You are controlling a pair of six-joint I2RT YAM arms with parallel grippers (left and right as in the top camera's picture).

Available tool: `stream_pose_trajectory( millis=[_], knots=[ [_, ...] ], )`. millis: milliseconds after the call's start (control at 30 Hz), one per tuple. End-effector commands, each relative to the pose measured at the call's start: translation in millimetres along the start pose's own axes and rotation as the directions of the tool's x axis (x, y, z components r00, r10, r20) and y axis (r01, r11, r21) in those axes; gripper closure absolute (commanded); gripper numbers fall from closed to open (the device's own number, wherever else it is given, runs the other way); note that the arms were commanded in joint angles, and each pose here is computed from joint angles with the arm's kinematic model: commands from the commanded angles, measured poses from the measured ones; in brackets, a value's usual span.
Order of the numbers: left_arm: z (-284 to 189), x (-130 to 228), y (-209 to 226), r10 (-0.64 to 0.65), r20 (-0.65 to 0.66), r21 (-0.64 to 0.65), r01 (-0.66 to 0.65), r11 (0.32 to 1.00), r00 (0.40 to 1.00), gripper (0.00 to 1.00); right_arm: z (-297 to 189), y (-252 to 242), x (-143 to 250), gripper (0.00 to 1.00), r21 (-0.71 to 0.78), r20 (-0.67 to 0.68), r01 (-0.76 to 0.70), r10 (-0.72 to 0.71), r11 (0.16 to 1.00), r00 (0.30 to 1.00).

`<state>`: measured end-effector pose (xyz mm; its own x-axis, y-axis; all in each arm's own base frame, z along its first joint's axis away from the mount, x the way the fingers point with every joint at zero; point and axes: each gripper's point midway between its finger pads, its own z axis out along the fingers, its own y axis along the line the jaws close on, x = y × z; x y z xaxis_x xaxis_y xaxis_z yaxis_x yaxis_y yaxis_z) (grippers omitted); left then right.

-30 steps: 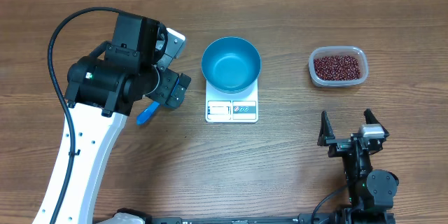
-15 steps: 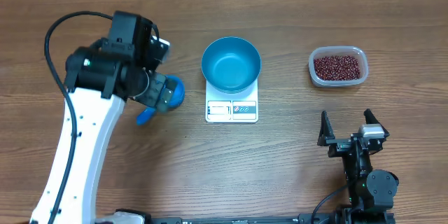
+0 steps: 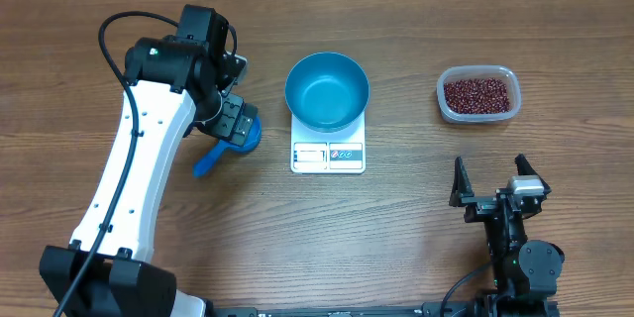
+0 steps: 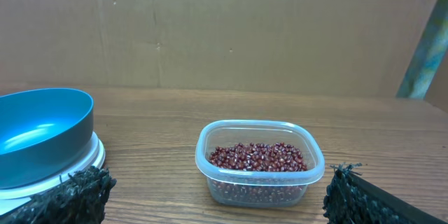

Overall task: Scoop item into bowl and weigh 150g on scale
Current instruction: 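Move the left gripper over the blue scoop's handle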

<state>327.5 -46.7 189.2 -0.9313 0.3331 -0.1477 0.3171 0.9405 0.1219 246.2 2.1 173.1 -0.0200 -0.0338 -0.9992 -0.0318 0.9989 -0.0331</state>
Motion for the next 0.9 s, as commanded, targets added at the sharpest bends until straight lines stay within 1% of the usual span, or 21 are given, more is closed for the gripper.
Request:
stream_pose_trajectory(
  millis=[0,100,400,533,633,667,867],
  knots=[
    [2.8,-0.2,0.3,0.004,-0.012,0.007,-0.004,1.000,1.000,0.01,0.2,1.2,2.4,0.00,-0.004,0.001,-0.004,0.004,1.000,1.000],
    [5.1,0.2,10.9,0.000,-0.025,-0.053,-0.001,0.999,1.000,0.01,0.2,1.2,2.4,0.00,-0.004,0.001,-0.004,0.004,1.000,1.000],
    [19.3,1.5,9.9,0.006,-0.074,-0.049,-0.010,0.999,0.997,0.00,0.2,1.2,2.4,0.00,-0.004,0.001,-0.004,0.004,1.000,1.000],
    [35.9,8.9,4.6,0.019,-0.130,-0.024,-0.022,0.999,0.991,0.09,0.2,1.2,2.4,0.00,-0.004,0.001,-0.004,0.004,1.000,1.000],
    [50.1,13.9,2.0,0.023,-0.156,-0.017,-0.026,1.000,0.987,0.21,0.2,1.2,2.4,0.00,-0.004,0.001,-0.004,0.004,1.000,1.000],
    [53.8,14.7,1.0,0.024,-0.158,-0.014,-0.027,1.000,0.987,0.22,0.2,1.2,2.4,0.00,-0.004,0.001,-0.004,0.004,1.000,1.000],
    [82.3,27.1,-3.6,0.031,-0.185,-0.009,-0.034,0.999,0.982,0.22,0.2,1.2,2.4,0.00,-0.004,0.001,-0.004,0.004,1.000,1.000]
  ],
)
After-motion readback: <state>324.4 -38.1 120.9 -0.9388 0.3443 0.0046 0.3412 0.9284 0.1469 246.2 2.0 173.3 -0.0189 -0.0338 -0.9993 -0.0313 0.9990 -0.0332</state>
